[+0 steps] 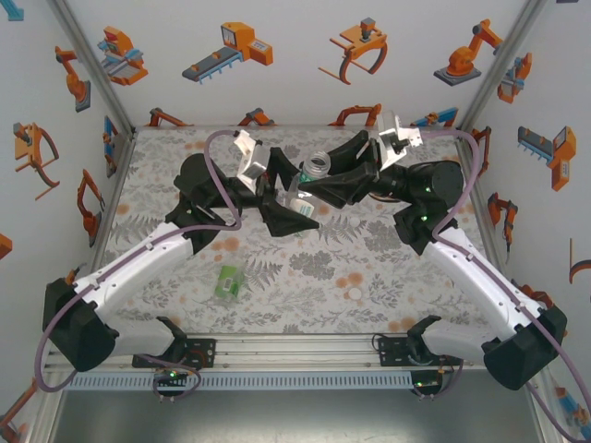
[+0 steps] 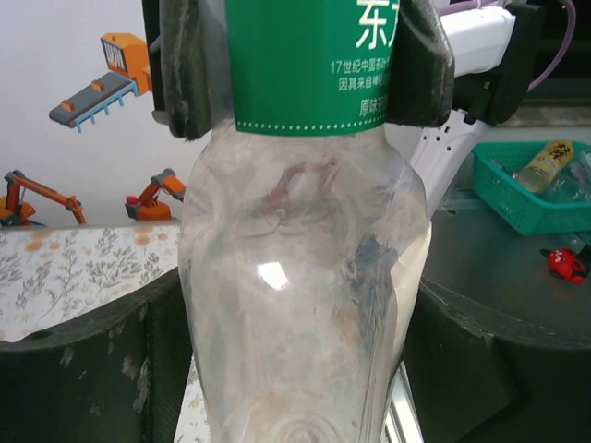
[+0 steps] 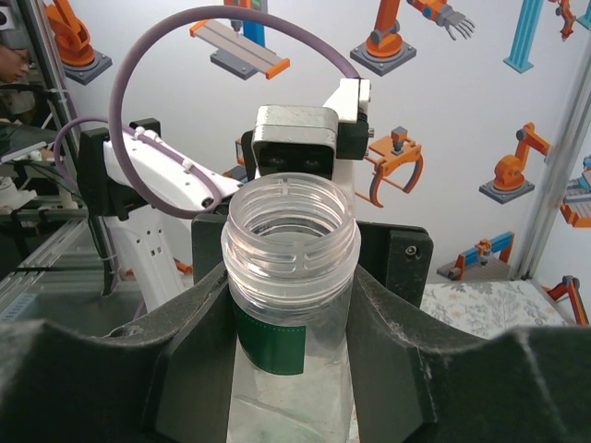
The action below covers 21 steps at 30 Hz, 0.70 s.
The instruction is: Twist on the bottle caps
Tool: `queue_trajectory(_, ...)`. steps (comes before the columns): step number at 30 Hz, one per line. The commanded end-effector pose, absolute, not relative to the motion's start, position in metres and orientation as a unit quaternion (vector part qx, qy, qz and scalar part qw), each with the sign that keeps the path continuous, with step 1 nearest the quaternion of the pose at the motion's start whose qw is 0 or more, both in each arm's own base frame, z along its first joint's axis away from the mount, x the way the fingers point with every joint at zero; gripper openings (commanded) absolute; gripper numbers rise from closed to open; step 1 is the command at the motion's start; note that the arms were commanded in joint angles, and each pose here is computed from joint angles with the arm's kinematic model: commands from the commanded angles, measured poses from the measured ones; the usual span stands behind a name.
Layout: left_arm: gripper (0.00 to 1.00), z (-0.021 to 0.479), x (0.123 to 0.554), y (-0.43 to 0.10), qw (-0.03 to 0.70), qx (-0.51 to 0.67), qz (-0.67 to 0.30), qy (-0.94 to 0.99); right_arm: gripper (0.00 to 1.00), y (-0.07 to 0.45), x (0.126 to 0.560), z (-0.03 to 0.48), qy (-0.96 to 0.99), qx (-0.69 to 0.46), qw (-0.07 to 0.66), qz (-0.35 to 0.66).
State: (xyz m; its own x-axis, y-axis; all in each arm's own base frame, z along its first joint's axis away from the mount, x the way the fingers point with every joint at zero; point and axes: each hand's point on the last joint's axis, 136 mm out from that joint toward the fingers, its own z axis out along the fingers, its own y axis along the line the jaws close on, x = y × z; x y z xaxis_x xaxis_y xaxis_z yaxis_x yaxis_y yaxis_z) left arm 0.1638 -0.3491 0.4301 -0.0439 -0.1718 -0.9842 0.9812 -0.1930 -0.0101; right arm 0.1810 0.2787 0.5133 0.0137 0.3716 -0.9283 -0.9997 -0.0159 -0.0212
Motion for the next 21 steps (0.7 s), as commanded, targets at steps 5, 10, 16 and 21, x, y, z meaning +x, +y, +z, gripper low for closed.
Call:
queue_trajectory(5, 0.69, 0.4557, 0.1598, -0.3517, 0.492, 0.49, -0.608, 0.385, 0.0, 0.2718, 0.1634, 0.5281, 0.347, -0.419, 0.6, 0.587)
queue_trajectory(10, 0.66, 0.4621, 0.1575, -0.3529, 0.481, 0.495, -0.615, 0.38, 0.0, 0.2718, 0.1609, 0.5261, 0.343, -0.425, 0.597, 0.588)
queue_trajectory(16, 0.55, 0.4627, 0.1597, -0.3568, 0.471, 0.496, -0.618, 0.388, 0.0, 0.2711, 0.1606, 0.5269, 0.341, -0.423, 0.6, 0.587)
queue_trajectory(21, 0.46, 0.4597, 0.1605, -0.3577, 0.468, 0.498, -0.616, 0.392, 0.0, 0.2714, 0.1628, 0.5281, 0.343, -0.418, 0.6, 0.589)
